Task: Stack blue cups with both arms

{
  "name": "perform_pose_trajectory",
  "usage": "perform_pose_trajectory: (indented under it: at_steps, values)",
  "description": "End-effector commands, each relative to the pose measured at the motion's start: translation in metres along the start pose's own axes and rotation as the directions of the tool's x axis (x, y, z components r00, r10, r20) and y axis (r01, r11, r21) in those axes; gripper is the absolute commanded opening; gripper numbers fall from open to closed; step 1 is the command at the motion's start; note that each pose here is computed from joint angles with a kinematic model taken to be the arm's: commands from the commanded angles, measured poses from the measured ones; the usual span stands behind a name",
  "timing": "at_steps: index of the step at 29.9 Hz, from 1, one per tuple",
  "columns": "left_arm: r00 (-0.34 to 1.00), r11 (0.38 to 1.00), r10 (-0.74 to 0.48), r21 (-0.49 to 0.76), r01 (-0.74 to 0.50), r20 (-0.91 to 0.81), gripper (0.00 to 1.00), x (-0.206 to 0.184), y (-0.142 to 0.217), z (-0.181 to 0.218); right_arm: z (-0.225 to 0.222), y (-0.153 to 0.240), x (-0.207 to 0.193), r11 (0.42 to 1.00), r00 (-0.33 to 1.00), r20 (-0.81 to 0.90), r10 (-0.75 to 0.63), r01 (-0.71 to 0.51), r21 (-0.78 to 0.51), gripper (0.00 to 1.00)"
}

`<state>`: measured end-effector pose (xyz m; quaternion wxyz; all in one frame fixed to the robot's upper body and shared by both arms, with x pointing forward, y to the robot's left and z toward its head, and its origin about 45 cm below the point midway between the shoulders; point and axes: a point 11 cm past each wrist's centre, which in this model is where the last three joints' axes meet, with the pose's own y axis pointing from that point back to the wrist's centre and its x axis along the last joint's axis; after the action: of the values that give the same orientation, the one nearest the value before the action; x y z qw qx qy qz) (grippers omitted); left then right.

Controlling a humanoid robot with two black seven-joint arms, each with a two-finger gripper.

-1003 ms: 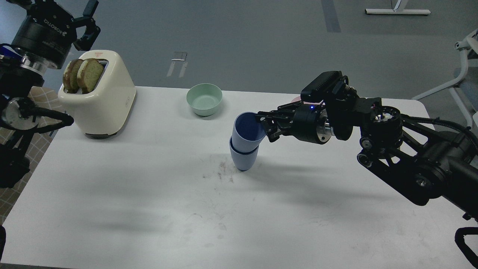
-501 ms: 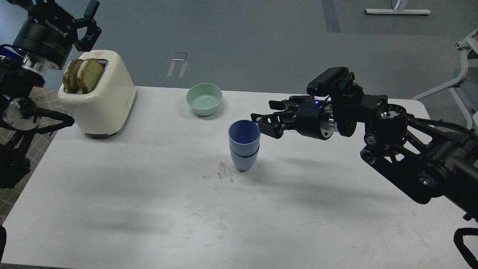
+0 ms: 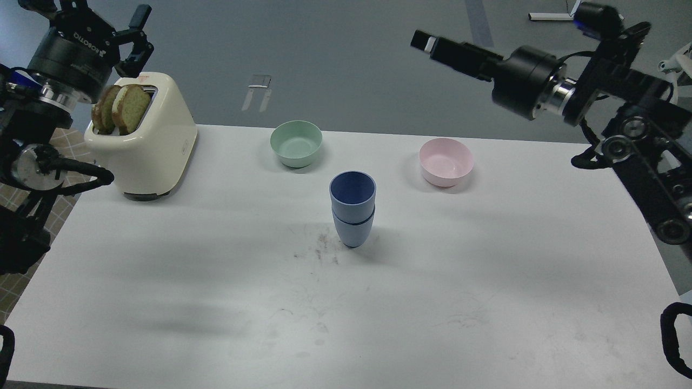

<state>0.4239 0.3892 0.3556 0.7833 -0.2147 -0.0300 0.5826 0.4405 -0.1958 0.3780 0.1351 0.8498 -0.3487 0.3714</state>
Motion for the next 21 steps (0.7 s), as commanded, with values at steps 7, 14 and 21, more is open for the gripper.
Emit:
perform_pose_trajectory:
  at_steps: [7, 14, 21]
  values:
    - [1.000, 1.000, 0.008, 0.002, -0.008, -0.001, 0.98, 0.002, 0.001, -0.001, 0.063, 0.065, 0.085, 0.934, 0.812, 0.481, 0.330, -0.353, -0.044, 1.00]
    - [1.000, 1.000, 0.015, 0.003, -0.015, -0.002, 0.98, 0.005, 0.002, -0.002, 0.117, 0.104, 0.089, 0.868, 0.611, 0.650, 0.452, -0.468, -0.164, 1.00]
    - [0.999, 0.999, 0.041, 0.011, -0.041, -0.020, 0.98, 0.009, 0.003, -0.011, 0.133, 0.124, 0.085, 0.821, 0.475, 0.739, 0.479, -0.541, -0.184, 1.00]
